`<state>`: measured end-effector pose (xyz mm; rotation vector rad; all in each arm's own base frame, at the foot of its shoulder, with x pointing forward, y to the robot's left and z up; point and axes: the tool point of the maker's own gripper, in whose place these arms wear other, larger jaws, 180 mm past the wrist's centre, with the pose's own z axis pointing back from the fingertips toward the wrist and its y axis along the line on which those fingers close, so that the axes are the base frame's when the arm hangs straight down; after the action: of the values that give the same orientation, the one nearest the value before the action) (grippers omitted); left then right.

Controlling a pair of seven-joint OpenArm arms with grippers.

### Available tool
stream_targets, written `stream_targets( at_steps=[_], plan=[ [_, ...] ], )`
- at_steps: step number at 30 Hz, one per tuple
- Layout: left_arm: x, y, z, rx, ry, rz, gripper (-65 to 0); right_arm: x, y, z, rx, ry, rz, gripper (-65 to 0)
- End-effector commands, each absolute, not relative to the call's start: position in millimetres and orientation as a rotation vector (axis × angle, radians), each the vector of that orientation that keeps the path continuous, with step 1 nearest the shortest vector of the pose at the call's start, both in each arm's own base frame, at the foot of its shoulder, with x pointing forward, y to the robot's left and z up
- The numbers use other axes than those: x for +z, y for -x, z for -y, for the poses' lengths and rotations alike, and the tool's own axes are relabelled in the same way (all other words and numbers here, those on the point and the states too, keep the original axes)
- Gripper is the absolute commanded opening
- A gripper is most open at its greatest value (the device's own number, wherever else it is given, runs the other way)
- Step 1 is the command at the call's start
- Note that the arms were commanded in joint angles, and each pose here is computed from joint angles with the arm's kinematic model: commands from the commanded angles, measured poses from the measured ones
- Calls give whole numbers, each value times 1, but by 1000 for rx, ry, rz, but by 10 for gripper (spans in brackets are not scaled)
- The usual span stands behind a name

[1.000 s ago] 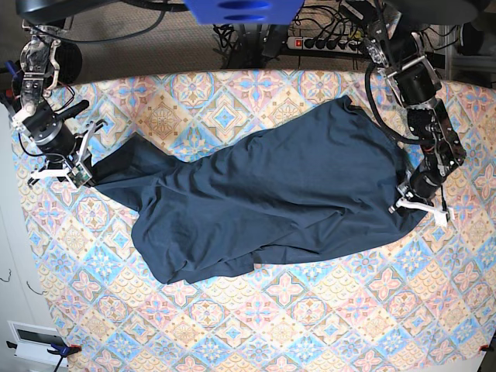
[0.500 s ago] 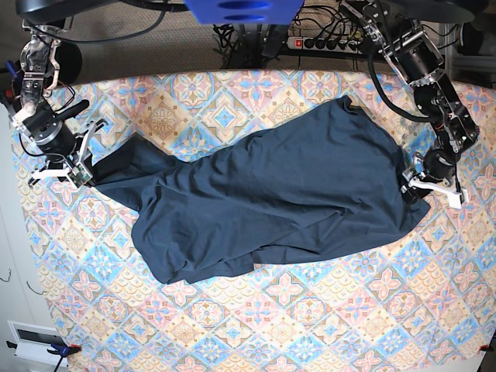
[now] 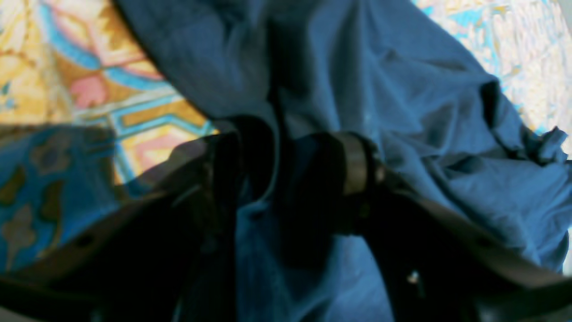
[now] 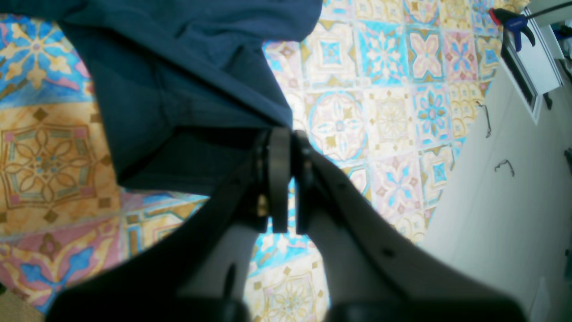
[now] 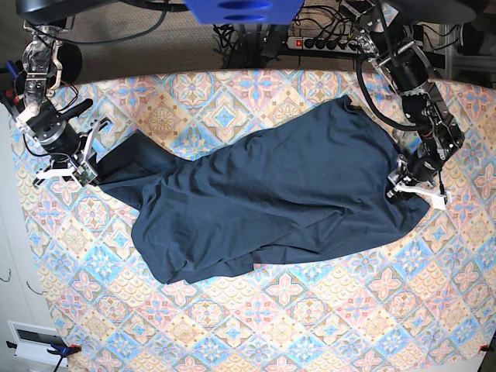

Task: Layout the t-shirt on the table in an organized manner, then fold the t-shirt properly
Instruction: 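Release the left gripper and regrasp the shirt hem lower down, then pull the shirt taut between both grippers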

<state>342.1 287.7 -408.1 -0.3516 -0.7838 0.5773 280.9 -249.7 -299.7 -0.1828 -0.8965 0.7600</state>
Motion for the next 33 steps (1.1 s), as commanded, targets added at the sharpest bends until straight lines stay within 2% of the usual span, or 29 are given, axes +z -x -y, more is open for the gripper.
stream_targets(
  at_steps=[1,10,13,18,23,29,33],
  plan=[
    [-392,-354,-292,570,356,839,-384,-285,-288,251,769,198,942,-647],
    [-385,-362,-292,566,364,862,-411,-285,-288,251,769,198,942,-647],
    [-383,-369,-281,527,370,858,-482,-285,-288,251,769,198,942,-647],
    [-376,-378,-278,515,376,874,-650,-285,-288,251,769,198,942,-647],
    [-351,-398,-289,522,366,972,-650,-284,-289,252,766,202,945,-647],
    [-303,-408,-349,609,316,1108,-650,-281,-289,256,760,213,949,-647],
    [-282,-413,-364,600,287,1155,-650,-277,-289,265,739,236,954,-647]
  ],
)
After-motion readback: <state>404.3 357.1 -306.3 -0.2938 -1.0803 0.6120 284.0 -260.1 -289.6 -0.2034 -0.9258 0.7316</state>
